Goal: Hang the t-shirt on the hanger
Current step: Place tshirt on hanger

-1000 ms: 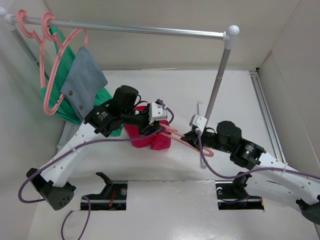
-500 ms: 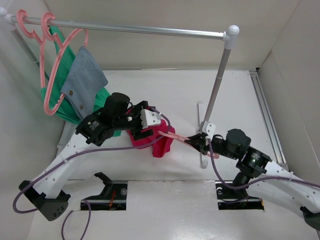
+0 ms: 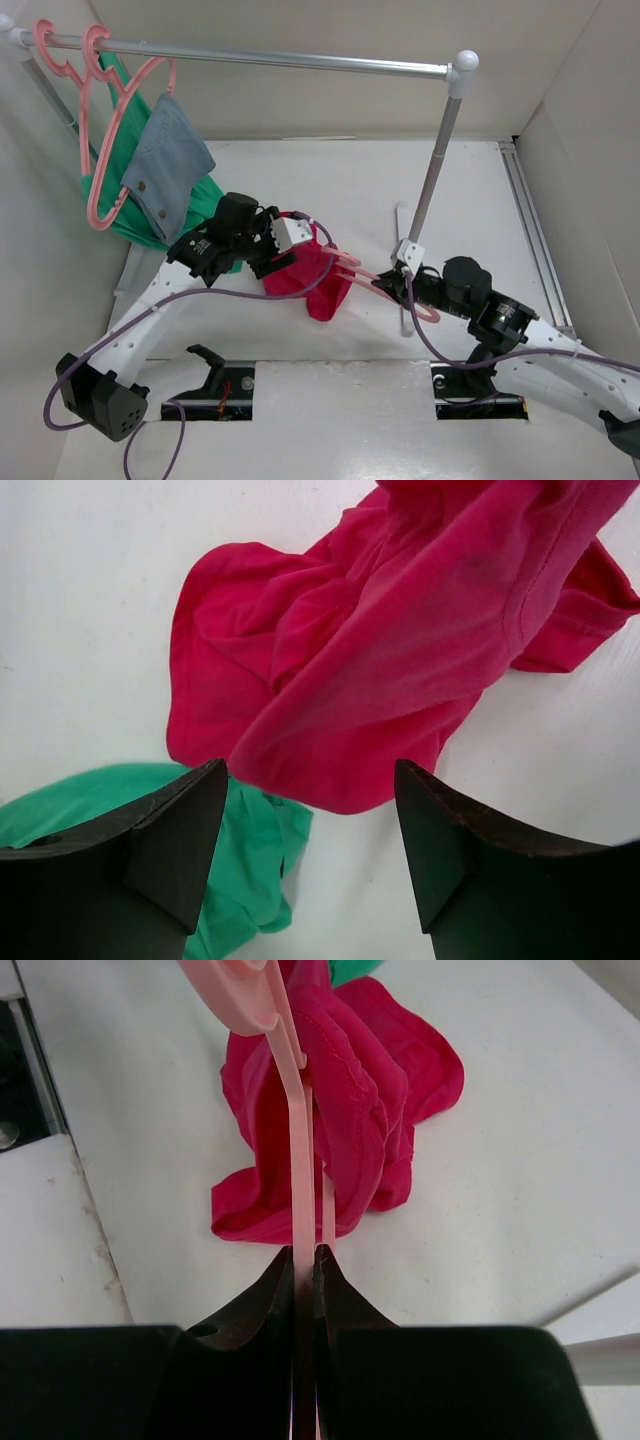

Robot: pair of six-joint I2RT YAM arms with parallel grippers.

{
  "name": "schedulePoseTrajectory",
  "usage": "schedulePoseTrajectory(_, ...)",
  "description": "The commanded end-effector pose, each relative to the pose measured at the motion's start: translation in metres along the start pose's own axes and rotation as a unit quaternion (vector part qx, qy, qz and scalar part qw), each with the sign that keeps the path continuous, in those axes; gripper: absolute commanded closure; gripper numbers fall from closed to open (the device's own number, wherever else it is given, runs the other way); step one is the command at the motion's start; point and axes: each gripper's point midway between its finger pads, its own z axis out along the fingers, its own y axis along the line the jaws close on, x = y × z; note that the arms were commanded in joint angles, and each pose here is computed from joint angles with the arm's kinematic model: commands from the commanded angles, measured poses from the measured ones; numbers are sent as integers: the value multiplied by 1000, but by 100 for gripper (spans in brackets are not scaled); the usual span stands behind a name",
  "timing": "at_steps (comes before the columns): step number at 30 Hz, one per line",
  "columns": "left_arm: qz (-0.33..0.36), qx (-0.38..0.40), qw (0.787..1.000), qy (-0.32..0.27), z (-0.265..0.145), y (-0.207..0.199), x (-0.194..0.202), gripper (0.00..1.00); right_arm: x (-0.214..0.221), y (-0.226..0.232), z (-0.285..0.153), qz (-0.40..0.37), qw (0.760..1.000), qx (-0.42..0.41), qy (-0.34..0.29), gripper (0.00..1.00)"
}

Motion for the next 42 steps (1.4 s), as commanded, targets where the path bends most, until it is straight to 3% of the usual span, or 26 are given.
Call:
schedulePoseTrajectory(1,-31,-19,999,-19,-4,6,-6,35,-22,-15,-6,11,999,39,-18,100)
schedulePoseTrajectory(4,-92,-45,995,-18,-6,12,6,27,-20,-18,-8,17,998,50,-15,100)
schedulePoseTrajectory(5,-145,-76,986,-14,-2,20,19,25,-22,-22,-10,27,997,63,-19,100)
schedulePoseTrajectory(9,-226,-80,970,-30,6,6,36,24,-22,-23,-11,33,997,68,-19,100)
schedulePoseTrajectory(12,-212,-52,974,-62,11,-5,22,21,-26,-24,-11,33,997,69,-23,100)
schedulePoseTrajectory(13,-235,-77,968,-52,13,4,26,21,-24,-23,-10,33,997,68,-19,100)
schedulePoseTrajectory(18,-229,-56,972,6,48,-1,55,23,-41,-25,-14,32,996,70,-39,100)
schedulePoseTrajectory(23,-200,-47,979,3,64,-6,69,29,-48,-26,-17,31,996,71,-48,100)
schedulePoseTrajectory(24,-198,-51,979,-3,66,-4,68,32,-48,-26,-17,31,996,71,-48,100)
schedulePoseTrajectory(25,-198,-52,979,-5,66,-2,73,45,-48,-26,-17,31,996,71,-48,100)
schedulePoseTrajectory(27,-193,-45,980,-11,68,-4,72,60,-48,-26,-17,31,996,71,-48,100)
schedulePoseTrajectory(28,-193,-39,980,-15,68,-6,70,75,-48,-26,-17,31,996,71,-48,100)
schedulePoseTrajectory(31,-186,-33,981,-41,63,-2,54,100,-40,-27,-15,37,996,75,-38,100)
schedulePoseTrajectory(36,-158,-34,984,-72,44,-2,37,100,-37,-35,-14,48,993,100,-32,100)
schedulePoseTrajectory(42,-52,-4,988,-148,-9,-11,-10,100,-28,-55,-19,55,986,158,-12,100)
